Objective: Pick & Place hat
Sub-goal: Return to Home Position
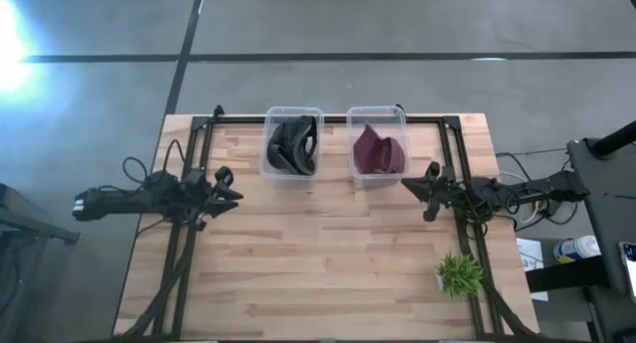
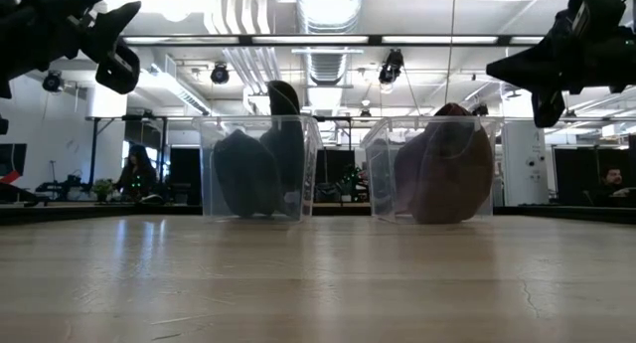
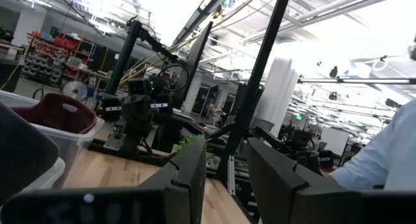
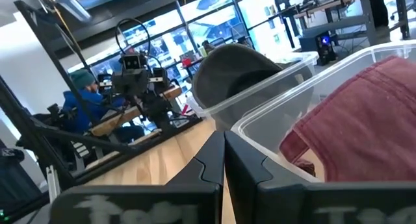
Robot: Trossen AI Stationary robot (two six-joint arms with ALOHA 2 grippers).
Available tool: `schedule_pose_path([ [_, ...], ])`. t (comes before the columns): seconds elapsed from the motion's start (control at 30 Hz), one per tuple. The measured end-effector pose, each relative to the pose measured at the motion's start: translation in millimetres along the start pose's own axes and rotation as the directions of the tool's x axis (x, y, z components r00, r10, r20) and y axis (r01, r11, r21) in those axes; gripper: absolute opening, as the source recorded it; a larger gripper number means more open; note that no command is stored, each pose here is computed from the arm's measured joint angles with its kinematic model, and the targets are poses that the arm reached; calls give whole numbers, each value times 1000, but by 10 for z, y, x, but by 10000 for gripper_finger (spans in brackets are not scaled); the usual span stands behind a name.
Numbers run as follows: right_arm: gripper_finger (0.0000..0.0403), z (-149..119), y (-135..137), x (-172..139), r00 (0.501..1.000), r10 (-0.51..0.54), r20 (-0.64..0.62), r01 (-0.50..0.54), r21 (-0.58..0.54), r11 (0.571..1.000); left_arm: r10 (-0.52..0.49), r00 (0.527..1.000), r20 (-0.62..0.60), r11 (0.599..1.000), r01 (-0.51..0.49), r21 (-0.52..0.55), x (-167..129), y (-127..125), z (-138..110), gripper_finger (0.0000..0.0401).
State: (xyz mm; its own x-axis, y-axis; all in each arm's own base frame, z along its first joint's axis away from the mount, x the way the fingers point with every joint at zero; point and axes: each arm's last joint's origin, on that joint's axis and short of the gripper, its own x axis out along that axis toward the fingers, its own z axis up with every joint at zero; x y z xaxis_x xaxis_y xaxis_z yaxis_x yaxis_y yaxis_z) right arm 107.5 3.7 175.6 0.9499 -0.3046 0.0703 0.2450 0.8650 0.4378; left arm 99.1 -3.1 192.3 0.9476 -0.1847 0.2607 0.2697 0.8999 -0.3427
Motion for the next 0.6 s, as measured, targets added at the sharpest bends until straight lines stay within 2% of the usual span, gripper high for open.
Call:
schedule_pose_path([
  [0.23, 9, -10, -3, 3, 1000, -4, -10, 4, -39, 999, 0, 1000, 0, 1000, 0, 0, 0, 0, 0, 106],
  [0.43, 9, -8, 2, 0, 1000, 7, -11, -7, -19, 1000, 0, 1000, 0, 1000, 0, 0, 0, 0, -1, 106],
  [0.5, 9, -15, 16, 1, 998, 55, -33, -56, -34, 998, 0, 1000, -1, 1000, 0, -1, 0, 1, -2, 106],
  [0.6, 9, -19, 59, -15, 975, 203, -84, -211, -100, 972, 0, 1000, -1, 1000, 0, -1, 0, 1, -2, 106],
])
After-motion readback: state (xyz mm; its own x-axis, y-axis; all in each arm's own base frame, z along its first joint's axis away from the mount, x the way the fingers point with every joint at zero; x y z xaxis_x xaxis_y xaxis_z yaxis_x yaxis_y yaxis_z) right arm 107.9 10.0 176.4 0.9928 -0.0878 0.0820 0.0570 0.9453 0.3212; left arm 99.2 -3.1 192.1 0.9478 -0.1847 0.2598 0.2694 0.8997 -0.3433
